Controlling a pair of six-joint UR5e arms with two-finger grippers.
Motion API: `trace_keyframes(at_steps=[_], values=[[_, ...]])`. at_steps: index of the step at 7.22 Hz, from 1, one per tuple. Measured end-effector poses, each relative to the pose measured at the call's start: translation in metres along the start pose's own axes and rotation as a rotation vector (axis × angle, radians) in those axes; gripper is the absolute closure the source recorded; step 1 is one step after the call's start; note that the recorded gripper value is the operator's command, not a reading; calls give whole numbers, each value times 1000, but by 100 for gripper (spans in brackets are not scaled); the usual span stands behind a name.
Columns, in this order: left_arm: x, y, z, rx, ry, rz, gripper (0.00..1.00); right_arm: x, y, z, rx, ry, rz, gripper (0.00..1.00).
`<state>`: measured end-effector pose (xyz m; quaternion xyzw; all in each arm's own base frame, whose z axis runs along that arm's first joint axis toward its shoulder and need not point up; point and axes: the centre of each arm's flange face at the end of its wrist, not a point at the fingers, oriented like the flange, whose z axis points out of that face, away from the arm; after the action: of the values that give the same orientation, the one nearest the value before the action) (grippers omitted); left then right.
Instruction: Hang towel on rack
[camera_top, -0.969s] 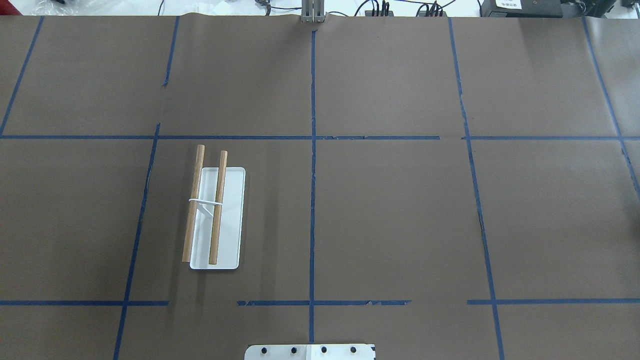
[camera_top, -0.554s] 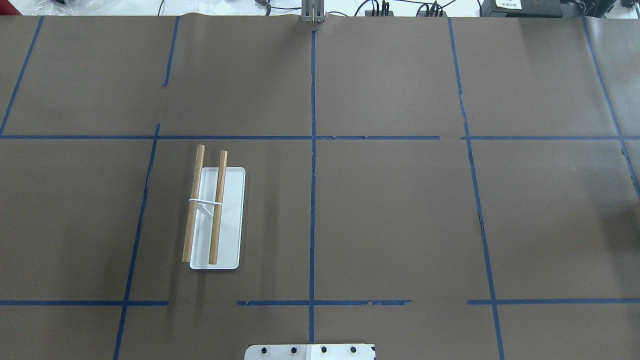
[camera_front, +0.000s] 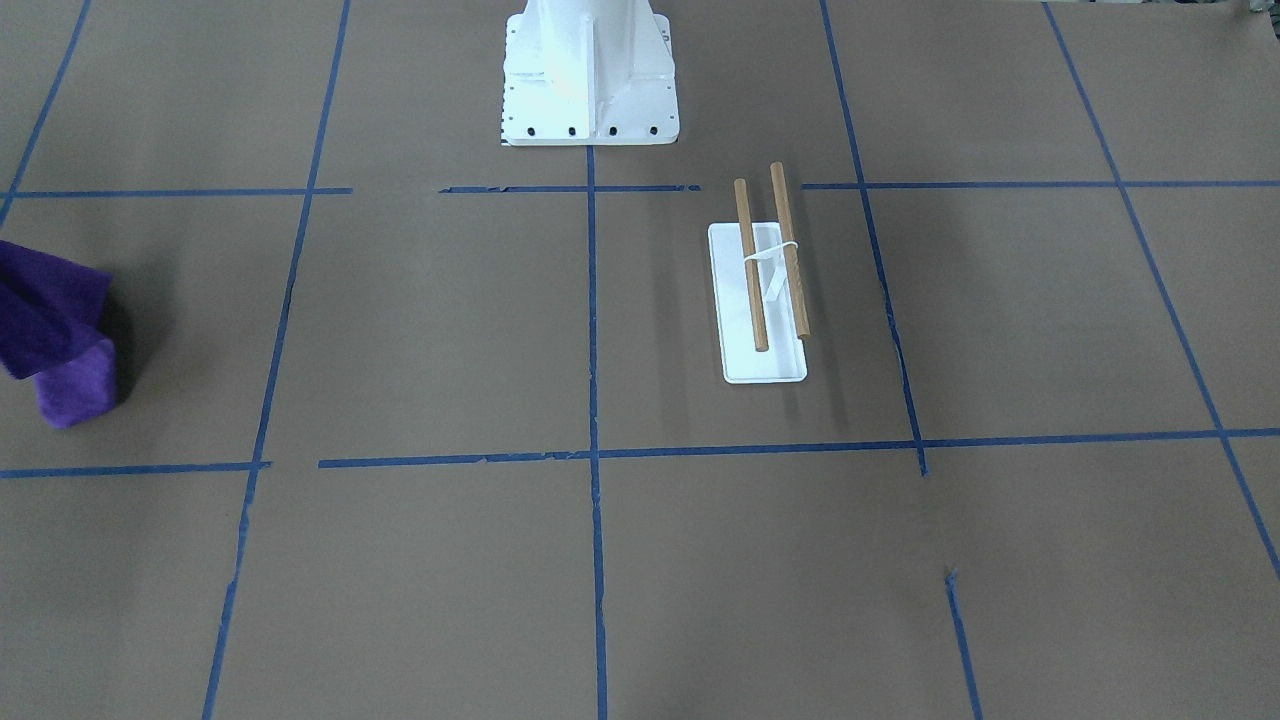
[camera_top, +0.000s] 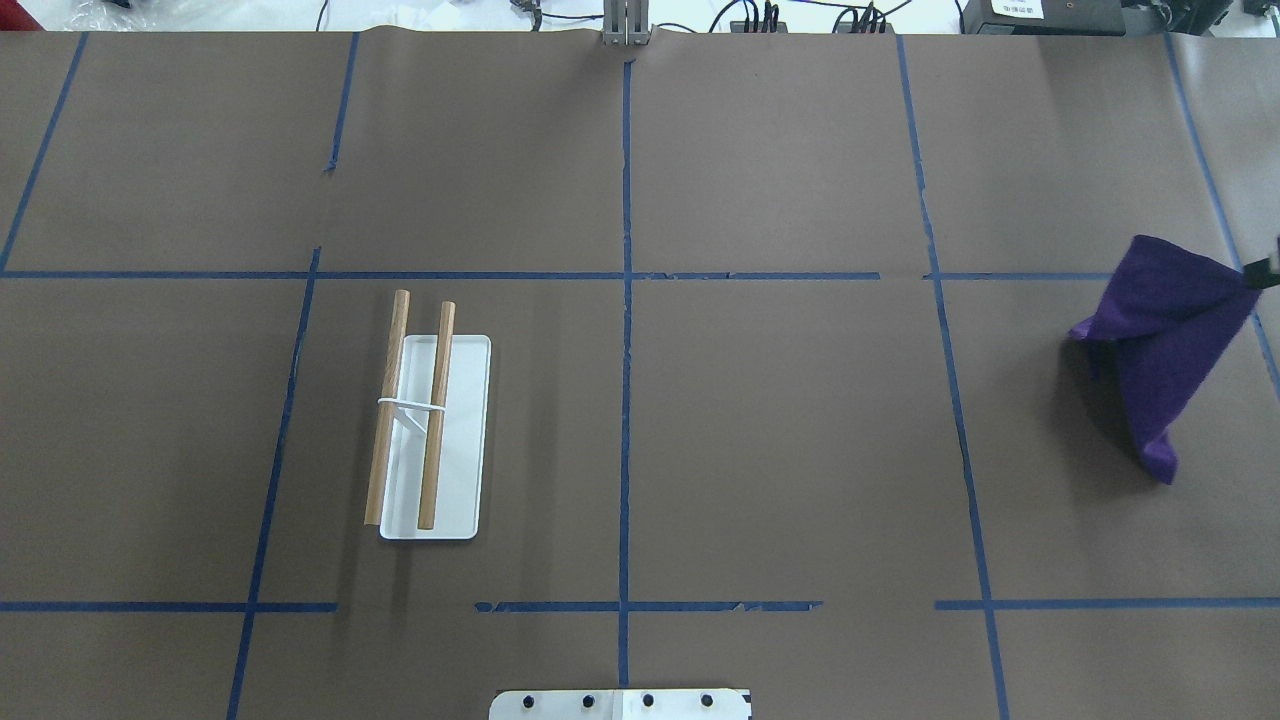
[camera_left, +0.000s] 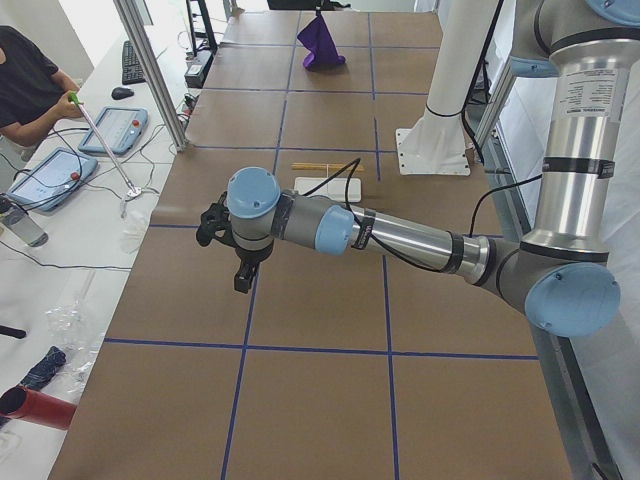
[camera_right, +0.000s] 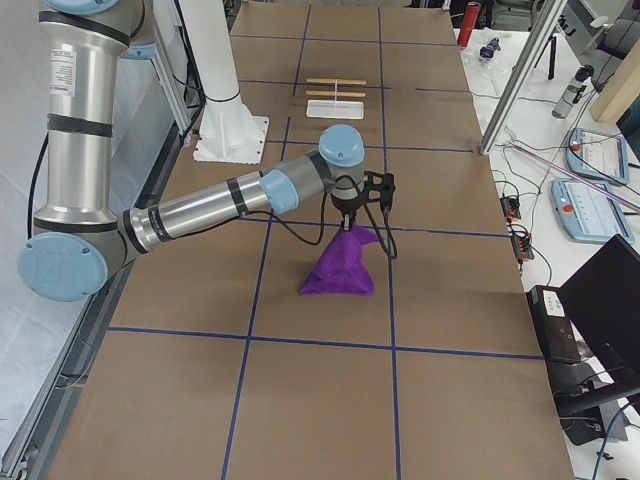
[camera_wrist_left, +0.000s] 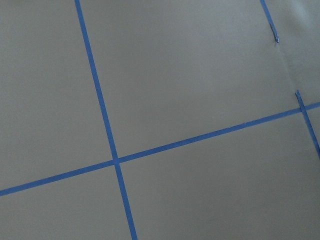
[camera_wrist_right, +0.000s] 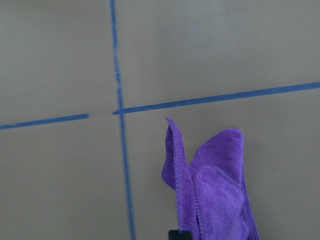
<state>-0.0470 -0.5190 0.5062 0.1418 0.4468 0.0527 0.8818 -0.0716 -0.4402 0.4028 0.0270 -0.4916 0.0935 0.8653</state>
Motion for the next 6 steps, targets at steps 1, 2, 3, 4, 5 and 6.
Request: trace_keyframes(at_steps=[1, 2, 3, 4, 5, 6], values=[[37, -9, 9, 32, 31, -52, 0, -74, 5, -1, -10, -66, 89, 100], [83, -18, 21, 58, 83, -108, 0, -146, 11, -3, -31, -131, 177, 100], [134, -27, 36, 66, 152, -169, 0, -210, 21, -2, -56, -183, 243, 100], [191, -38, 51, 54, 233, -260, 0, -266, 36, 6, -61, -217, 287, 100], [262, -55, 65, 12, 319, -386, 0, -309, 52, 14, -50, -245, 329, 100], [338, -67, 79, -41, 384, -517, 0, -341, 64, 19, -34, -273, 377, 100]])
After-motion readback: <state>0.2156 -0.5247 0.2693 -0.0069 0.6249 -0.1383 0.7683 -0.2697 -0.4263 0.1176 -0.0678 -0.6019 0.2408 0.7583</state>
